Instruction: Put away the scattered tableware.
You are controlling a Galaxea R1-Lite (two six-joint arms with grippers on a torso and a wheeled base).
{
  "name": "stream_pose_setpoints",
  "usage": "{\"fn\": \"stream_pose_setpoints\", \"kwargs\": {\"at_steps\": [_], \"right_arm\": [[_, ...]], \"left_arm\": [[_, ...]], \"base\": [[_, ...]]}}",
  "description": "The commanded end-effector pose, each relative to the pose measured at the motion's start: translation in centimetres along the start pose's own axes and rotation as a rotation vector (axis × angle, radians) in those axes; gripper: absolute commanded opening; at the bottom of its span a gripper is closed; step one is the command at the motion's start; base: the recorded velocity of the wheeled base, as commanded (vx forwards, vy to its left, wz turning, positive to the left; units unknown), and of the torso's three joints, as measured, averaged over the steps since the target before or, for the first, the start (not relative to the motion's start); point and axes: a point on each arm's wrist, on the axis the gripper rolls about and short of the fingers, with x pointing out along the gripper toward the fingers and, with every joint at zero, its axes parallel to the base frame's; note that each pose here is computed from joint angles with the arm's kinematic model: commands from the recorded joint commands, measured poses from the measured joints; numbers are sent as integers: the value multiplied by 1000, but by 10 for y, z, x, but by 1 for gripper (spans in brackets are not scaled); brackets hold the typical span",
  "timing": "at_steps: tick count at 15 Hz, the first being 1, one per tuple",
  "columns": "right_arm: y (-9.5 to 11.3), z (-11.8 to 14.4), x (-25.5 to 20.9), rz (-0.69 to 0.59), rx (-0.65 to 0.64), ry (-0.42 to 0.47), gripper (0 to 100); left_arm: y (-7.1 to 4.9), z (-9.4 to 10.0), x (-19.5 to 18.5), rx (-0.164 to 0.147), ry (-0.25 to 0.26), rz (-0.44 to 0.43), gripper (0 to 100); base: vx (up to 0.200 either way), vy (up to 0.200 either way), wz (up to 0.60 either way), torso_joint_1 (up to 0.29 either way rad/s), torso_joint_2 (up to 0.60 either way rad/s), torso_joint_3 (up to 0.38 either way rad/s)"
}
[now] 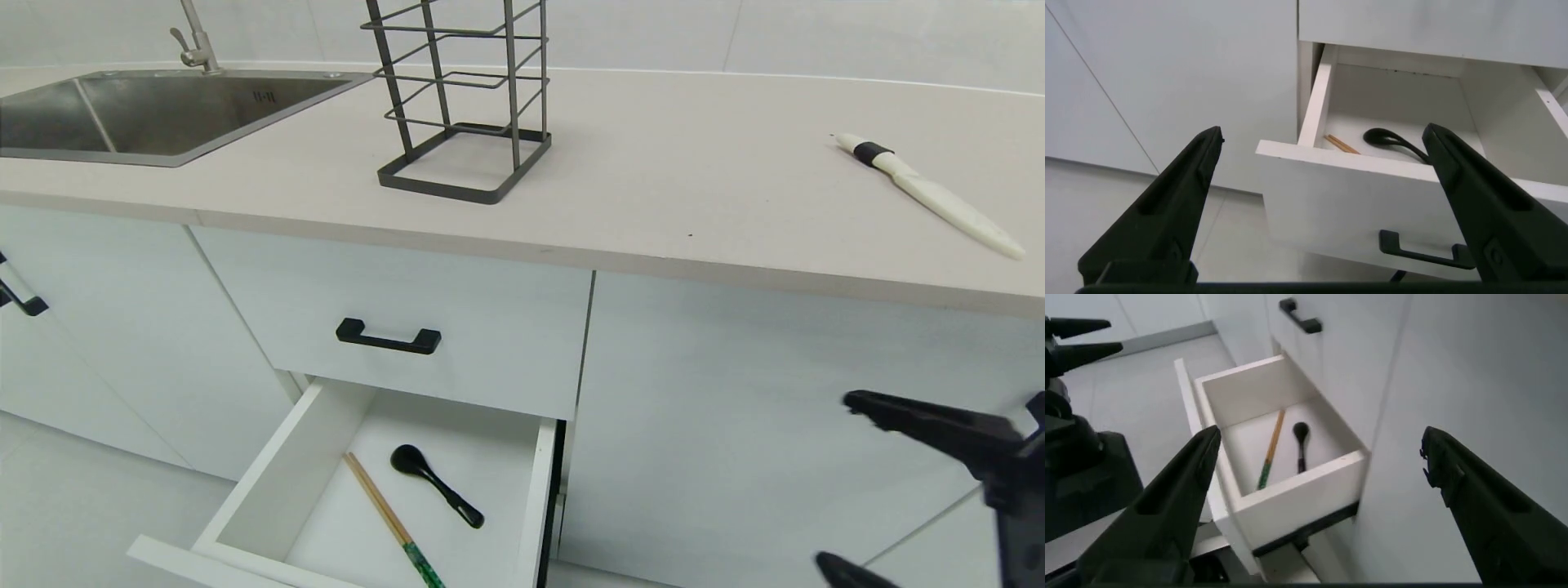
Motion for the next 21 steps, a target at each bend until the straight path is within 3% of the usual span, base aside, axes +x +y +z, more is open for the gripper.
{"fn": "stream_pose_setpoints", "kwargs": {"at_steps": [1, 3, 5, 7, 10, 11, 13, 14, 15, 16, 17, 19, 21], "right_arm": [[-5, 3, -83, -216, -107, -241, 100], [1, -1, -104, -331, -136, -277, 100], [12, -15, -120, -482, -160, -254, 100], [19, -21, -126, -555, -129, -270, 100], [27, -35, -132, -633, -126, -257, 100], [28, -37, -131, -675, -124, -235, 100], [29, -43, -129, -744, -128, -201, 100], [29, -43, -129, -744, -128, -201, 100], [31, -58, -128, -789, -106, -144, 100], [31, -65, -128, -796, -97, -122, 100], [27, -86, -126, -869, -64, -66, 100], [29, -98, -129, -923, -29, 10, 100], [29, -100, -129, -925, -7, 18, 100]], "left_arm": [[0, 0, 0, 0, 2, 1, 100], [0, 0, 0, 0, 0, -5, 100], [0, 0, 0, 6, 2, -7, 100], [-1, 2, 0, 16, -18, -30, 100], [-2, 43, -9, 76, -396, -40, 100], [-4, 64, -15, 81, -394, -111, 100], [-4, 103, -9, 16, -208, -225, 100], [-4, 103, -9, 16, -208, -225, 100], [-5, 120, 8, -14, 30, -313, 100], [-5, 120, 15, -21, 97, -323, 100], [-6, 117, 32, -20, 227, -348, 100], [-8, 113, 54, -14, 348, -371, 100], [-12, 107, 73, -15, 467, -405, 100]], "base": [[0, 0, 0, 0, 0, 0], [0, 0, 0, 0, 0, 0], [0, 0, 0, 0, 0, 0], [0, 0, 0, 0, 0, 0], [0, 0, 0, 0, 0, 0], [0, 0, 0, 0, 0, 0], [0, 0, 0, 0, 0, 0], [0, 0, 0, 0, 0, 0], [0, 0, 0, 0, 0, 0], [0, 0, 0, 0, 0, 0], [0, 0, 0, 0, 0, 0], [0, 0, 0, 0, 0, 0], [0, 0, 0, 0, 0, 0]]}}
